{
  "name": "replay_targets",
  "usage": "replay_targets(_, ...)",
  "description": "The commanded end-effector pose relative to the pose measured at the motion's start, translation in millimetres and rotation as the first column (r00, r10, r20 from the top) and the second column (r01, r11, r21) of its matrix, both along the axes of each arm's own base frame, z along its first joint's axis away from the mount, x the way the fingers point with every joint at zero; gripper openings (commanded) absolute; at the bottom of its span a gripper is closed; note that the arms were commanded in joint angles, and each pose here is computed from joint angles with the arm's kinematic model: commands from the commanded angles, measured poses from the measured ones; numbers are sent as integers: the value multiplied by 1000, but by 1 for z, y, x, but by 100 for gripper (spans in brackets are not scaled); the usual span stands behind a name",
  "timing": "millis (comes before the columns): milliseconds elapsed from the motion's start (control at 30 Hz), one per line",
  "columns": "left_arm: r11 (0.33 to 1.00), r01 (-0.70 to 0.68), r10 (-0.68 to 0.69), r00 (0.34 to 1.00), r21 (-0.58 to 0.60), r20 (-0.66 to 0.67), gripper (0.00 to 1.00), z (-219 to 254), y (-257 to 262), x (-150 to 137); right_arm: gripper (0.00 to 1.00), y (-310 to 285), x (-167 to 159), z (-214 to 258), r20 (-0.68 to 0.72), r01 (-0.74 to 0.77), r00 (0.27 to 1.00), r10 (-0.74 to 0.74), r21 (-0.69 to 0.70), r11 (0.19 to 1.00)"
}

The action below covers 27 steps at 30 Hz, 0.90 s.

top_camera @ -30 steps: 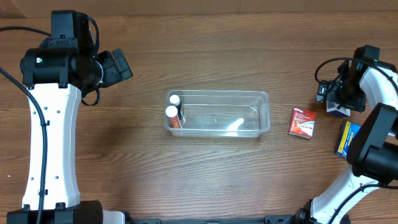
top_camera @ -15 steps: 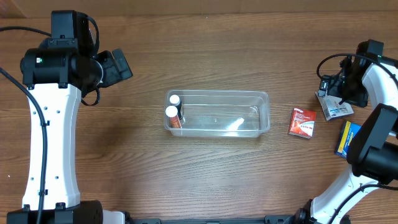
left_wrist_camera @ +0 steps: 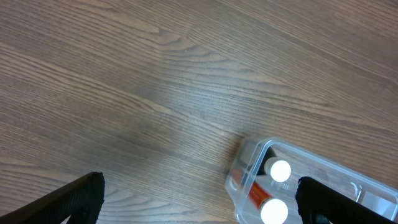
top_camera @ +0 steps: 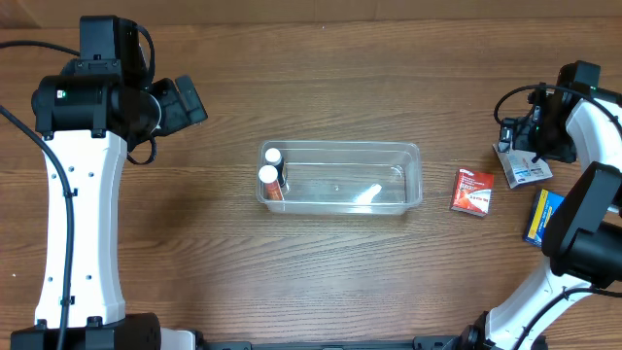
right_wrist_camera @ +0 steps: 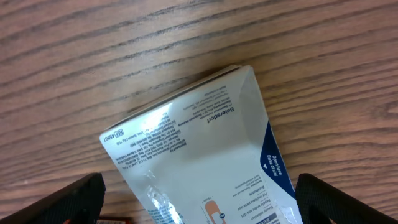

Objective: Pack container
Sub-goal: 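Reach the right gripper to the white box and grasp it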

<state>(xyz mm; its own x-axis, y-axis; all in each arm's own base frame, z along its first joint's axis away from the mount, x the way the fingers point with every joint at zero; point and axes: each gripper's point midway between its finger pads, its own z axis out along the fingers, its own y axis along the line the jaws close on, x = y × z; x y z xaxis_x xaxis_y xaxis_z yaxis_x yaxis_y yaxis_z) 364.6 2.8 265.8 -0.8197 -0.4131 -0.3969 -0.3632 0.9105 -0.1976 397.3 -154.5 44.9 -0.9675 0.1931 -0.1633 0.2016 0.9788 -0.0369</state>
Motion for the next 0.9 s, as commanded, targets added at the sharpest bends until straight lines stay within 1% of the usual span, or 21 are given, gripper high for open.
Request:
replay_targets(0,1000,24,-24,1000,6,15,100,3,0,3,100,-2,-1,-14,-29,-17,999,17,18,1000)
replay_targets(633,1000,25,-25,999,7,20,100,3,0,4,100,-1,0,-16,-27,-20,999,21,31,999)
replay_targets(867,1000,25,-25,999,6,20,100,3,0,4,100,-6,12,13,31,-26,999,26,-1,1000)
